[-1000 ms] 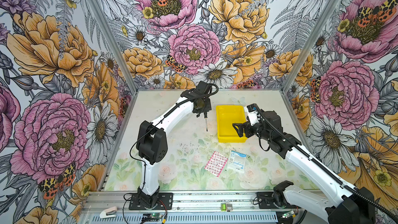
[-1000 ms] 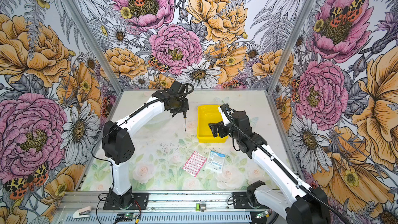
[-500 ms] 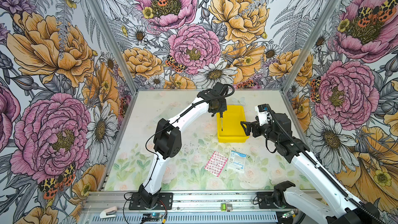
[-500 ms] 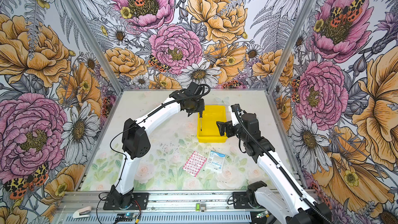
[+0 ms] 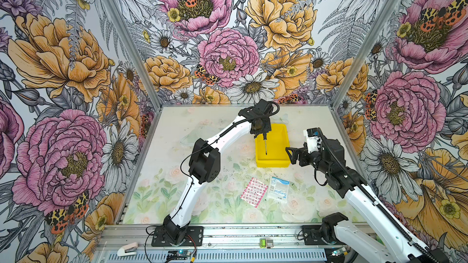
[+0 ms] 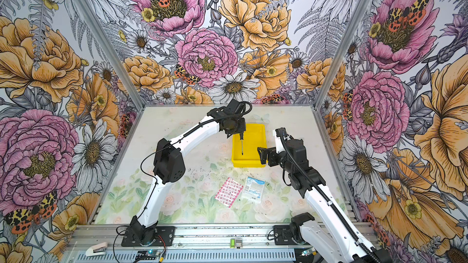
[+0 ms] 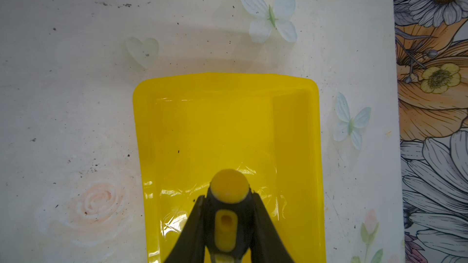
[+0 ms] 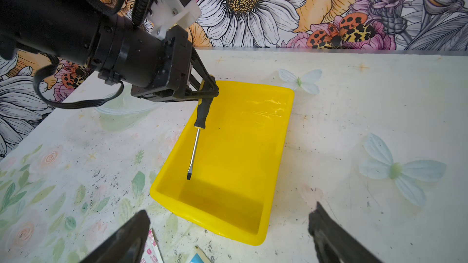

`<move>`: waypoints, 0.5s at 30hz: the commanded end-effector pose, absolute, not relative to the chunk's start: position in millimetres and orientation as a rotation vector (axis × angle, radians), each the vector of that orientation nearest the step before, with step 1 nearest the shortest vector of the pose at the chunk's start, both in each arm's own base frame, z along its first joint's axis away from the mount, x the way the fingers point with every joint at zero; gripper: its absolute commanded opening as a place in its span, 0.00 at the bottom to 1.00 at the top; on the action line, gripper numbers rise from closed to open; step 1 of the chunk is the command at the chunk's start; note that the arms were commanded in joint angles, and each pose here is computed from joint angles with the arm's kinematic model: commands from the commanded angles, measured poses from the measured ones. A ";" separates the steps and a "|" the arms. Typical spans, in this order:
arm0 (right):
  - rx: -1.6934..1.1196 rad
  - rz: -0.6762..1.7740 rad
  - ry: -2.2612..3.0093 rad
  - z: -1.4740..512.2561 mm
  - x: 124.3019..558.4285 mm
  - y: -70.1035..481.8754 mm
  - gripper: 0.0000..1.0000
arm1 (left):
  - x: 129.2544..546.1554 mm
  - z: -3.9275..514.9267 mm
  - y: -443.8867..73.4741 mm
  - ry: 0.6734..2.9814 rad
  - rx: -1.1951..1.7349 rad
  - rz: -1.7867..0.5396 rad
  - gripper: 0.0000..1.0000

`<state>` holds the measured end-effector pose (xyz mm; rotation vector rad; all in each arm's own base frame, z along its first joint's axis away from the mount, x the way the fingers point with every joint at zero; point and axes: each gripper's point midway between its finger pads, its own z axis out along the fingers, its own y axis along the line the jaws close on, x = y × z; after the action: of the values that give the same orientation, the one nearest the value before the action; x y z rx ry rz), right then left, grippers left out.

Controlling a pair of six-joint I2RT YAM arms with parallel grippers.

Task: Put the screwdriver in the bin
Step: 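Lower the held screwdriver into the yellow bin with the left gripper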

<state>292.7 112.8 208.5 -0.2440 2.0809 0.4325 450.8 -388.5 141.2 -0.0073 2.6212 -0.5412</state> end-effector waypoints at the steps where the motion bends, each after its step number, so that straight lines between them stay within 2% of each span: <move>1: -0.210 0.420 2.090 204.8 290.7 107.4 0.99 | 450.9 140.6 -401.6 2.614 -0.009 -0.580 0.19; 15: -0.204 0.429 2.119 192.6 287.6 107.4 1.00 | 458.2 97.1 -400.9 2.655 0.013 -0.482 0.23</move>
<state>286.9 110.6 187.6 -0.2291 2.1370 0.4312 450.5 -395.0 82.9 0.0056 2.7053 -0.4693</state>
